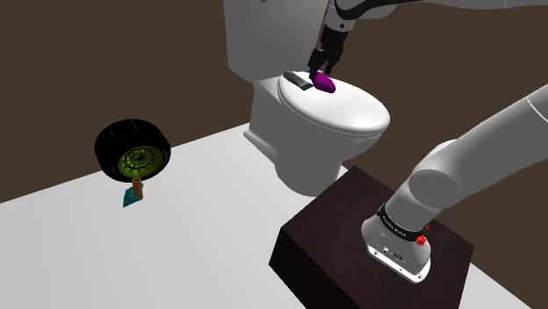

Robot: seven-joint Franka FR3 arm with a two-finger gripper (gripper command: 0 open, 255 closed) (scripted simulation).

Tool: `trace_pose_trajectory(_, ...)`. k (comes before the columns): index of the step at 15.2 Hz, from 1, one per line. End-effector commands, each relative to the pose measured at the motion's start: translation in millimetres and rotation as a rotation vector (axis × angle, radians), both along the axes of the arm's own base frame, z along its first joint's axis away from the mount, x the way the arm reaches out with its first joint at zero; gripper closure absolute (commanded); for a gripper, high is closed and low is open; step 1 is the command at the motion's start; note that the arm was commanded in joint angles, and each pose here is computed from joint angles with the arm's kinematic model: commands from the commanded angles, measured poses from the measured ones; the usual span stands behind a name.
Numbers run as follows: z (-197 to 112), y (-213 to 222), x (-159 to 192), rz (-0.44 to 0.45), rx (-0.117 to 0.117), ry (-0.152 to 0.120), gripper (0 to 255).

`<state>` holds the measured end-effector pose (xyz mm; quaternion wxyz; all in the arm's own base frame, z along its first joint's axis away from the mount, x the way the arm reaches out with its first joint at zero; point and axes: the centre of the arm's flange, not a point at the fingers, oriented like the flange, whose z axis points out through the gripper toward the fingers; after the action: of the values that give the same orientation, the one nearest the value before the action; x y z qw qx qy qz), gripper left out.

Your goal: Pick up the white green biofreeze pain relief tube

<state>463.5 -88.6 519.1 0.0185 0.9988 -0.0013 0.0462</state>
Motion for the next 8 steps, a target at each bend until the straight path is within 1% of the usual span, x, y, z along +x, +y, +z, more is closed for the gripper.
trace_pose_trajectory(1, -12, -15, 20, -0.012, 0.007, -0.013, 0)
trace_pose_trajectory(8, -42, -67, 86, -0.055, 0.037, -0.058, 0)
